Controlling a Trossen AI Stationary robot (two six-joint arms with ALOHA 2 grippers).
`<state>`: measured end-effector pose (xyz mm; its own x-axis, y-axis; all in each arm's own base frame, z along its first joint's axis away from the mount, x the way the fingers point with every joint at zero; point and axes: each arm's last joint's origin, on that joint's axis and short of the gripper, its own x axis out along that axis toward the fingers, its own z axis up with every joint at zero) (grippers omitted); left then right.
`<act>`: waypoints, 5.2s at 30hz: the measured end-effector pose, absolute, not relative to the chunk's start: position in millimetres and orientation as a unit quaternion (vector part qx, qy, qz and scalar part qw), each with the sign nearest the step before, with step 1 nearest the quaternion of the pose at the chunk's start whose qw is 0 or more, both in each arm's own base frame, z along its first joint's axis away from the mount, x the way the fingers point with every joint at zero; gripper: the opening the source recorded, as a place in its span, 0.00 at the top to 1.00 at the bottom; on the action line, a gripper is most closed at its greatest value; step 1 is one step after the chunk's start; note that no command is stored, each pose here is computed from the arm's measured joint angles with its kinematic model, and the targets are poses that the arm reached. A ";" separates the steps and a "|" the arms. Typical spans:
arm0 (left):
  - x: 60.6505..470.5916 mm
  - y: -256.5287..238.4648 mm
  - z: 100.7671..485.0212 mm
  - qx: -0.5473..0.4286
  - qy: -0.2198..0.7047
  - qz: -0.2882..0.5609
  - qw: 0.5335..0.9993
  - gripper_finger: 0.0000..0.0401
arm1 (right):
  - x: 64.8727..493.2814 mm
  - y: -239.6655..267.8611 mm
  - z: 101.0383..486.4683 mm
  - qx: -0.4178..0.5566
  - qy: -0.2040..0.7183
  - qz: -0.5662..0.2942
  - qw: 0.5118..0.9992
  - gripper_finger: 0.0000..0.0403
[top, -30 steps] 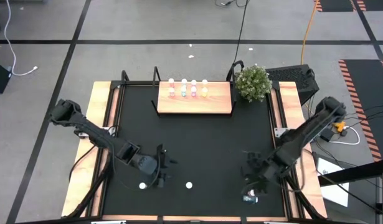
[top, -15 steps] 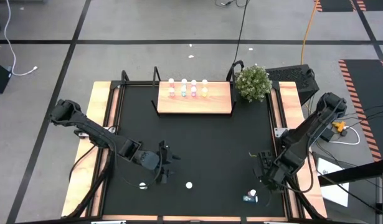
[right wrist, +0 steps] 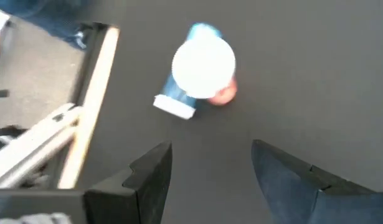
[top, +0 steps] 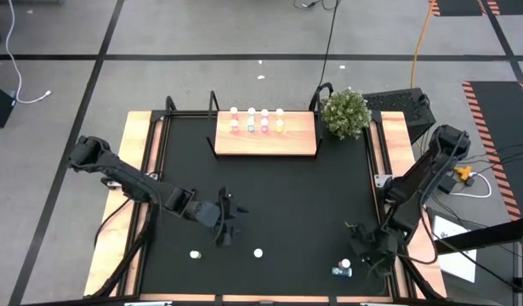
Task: Pick and place medicine bottles onto shelf by color
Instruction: Put the orange pill bottle on the shelf aligned with the other orange pill bottles
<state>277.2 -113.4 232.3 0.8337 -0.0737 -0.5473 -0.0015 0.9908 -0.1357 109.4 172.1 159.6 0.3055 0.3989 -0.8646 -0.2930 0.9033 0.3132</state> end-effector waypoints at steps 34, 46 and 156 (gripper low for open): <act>301.5 -72.3 252.4 -0.149 0.171 0.040 0.973 0.29 | 115.7 158.9 109.7 -0.035 0.342 0.331 0.879 0.61; 301.5 -72.3 252.5 -0.176 0.170 0.045 0.969 0.29 | 123.8 158.0 96.9 -0.051 0.355 0.337 0.871 0.64; 428.7 19.0 331.5 -0.106 0.274 -0.123 0.948 0.69 | 205.4 41.9 197.8 0.160 0.230 0.010 0.960 0.41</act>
<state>428.7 19.0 331.5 0.8202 -0.2904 -0.4928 0.1748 0.9476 -0.2675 205.4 41.9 197.8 0.8938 0.0929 -0.4386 0.0544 0.9486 0.3118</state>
